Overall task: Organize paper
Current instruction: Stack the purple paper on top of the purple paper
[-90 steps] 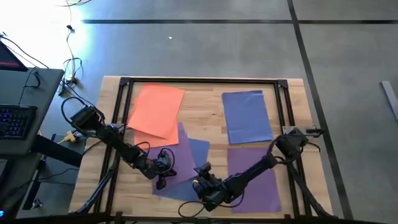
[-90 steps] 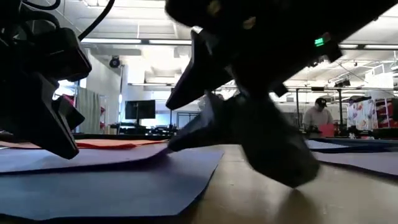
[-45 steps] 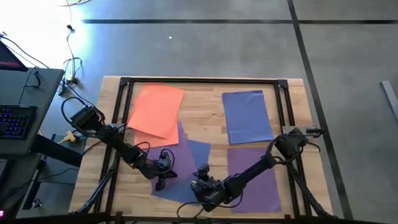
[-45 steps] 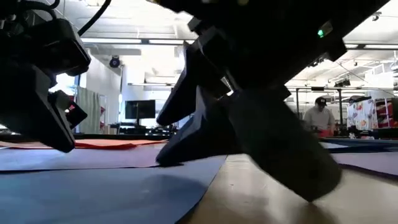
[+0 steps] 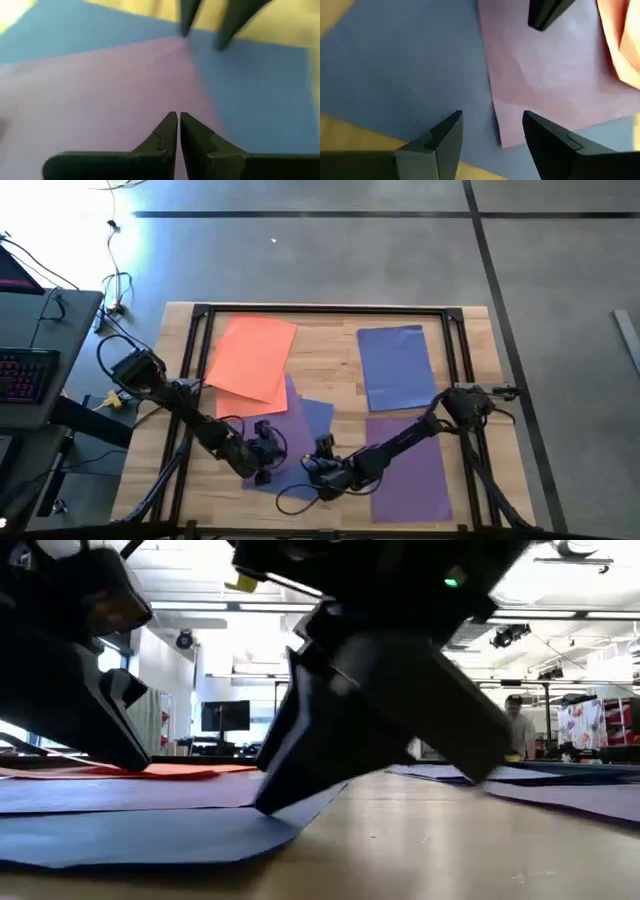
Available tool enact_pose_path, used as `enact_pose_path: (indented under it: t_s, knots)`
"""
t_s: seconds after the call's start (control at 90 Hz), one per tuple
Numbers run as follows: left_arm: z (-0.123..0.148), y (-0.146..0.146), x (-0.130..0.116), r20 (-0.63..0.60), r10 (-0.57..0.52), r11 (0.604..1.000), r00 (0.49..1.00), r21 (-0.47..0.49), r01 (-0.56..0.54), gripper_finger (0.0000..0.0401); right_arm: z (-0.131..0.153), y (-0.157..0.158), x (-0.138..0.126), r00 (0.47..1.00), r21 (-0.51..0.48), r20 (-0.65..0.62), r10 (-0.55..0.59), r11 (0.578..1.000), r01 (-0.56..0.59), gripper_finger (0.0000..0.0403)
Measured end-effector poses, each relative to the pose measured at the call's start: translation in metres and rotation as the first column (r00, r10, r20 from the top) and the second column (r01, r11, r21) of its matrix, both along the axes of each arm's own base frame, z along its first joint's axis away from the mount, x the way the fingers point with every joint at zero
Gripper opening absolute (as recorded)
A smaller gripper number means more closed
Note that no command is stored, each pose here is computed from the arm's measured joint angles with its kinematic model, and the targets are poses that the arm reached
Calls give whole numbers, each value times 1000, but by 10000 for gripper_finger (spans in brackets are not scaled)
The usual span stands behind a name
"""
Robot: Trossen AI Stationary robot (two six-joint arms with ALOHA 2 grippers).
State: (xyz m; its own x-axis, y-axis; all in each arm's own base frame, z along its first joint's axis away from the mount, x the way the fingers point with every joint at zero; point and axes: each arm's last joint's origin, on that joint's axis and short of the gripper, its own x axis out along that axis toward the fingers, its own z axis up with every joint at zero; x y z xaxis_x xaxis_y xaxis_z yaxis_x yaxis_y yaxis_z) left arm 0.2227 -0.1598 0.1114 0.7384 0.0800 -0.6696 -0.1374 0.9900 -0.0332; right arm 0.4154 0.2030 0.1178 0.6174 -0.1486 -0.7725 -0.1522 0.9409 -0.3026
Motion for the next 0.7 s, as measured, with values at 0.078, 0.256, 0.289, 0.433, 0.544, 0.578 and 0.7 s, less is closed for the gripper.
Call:
enact_pose_path:
  t_s: [0.078,0.256,0.289,0.433,0.544,0.578,0.7]
  knots:
    - [-3,0,0,-8,9,1000,1000,-3,-9,0,0,-14,8,998,118,-20,-51,992,53,196]
    - [-13,-3,3,-24,-31,999,999,-8,31,0,-1,-37,18,991,233,-51,-126,963,134,231]
    - [-15,-4,4,-20,-35,999,999,-12,35,0,-1,-40,20,990,254,-58,-130,957,141,240]
    - [-19,-10,9,14,-84,996,996,-41,85,0,-4,-49,23,987,337,-109,-120,929,151,261]
    - [-14,-11,9,32,-123,992,992,-36,124,0,-8,-47,22,985,341,-134,-108,928,148,247]
    - [-11,-11,8,37,-125,991,991,-37,127,0,-8,-44,20,984,342,-141,-108,928,151,237]
    - [1,-9,6,52,-121,991,991,-42,123,0,-8,-28,13,984,346,-154,-89,928,138,180]
